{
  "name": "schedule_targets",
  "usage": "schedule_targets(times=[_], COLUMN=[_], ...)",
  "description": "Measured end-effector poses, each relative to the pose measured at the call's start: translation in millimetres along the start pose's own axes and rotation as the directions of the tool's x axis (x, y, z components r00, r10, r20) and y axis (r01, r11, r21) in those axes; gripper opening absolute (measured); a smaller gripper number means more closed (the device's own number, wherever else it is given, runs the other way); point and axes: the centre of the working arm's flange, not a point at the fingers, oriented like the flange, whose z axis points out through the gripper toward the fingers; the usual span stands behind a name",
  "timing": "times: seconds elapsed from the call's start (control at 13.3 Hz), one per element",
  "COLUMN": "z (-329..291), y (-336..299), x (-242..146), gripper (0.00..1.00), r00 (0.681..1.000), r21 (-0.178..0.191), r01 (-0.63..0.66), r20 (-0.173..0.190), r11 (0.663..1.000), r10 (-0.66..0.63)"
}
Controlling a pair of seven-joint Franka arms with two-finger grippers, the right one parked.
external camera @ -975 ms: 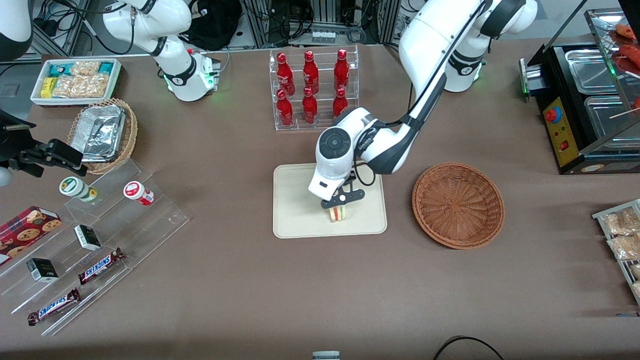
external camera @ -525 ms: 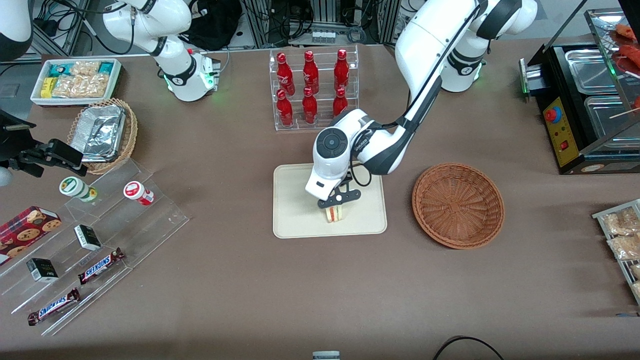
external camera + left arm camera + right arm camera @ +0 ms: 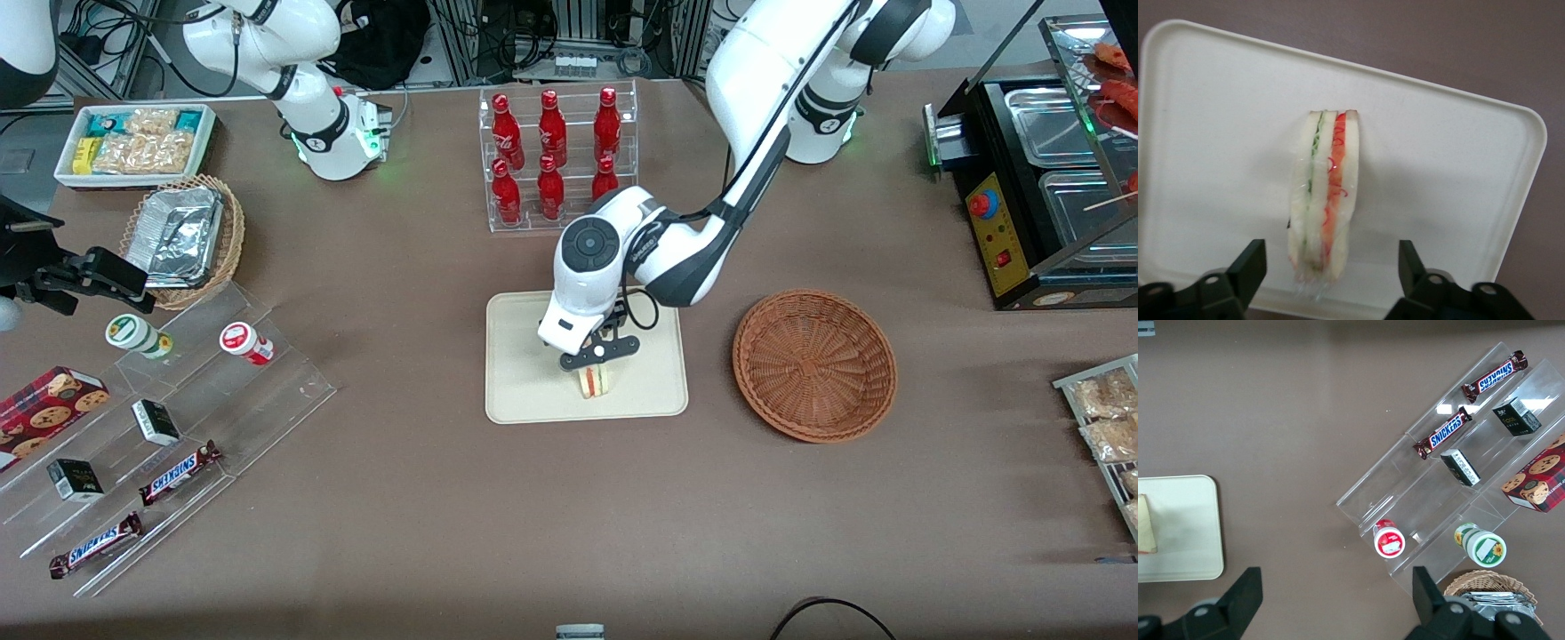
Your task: Place sandwich from basket to tray
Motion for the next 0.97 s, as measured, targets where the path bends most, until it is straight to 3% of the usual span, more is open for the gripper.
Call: schedule_targets(times=[0.07,0.38,0.53,0.75,0.97], z=[-14.3,-58.9,-71.4,-89.3,-104.7], y=[-4.3,-28.9,-55.4,-105.9,-160.8], x=[0.1,10.6,35.9,86.4,113.1], gripper=[1.0,1.0,1.0,1.0,1.0], r00=[1.0,1.0,1.0,1.0,0.998], r21=[0.019,0.092,0.132,0.139,0.142], r01=[0.003,-0.011,0.002,-0.002,-0.054], r20=[0.004,0.005,0.018,0.031,0.05], r11=[1.0,0.996,0.991,0.99,0.988], r10=[-0.003,0.01,-0.004,-0.003,0.048])
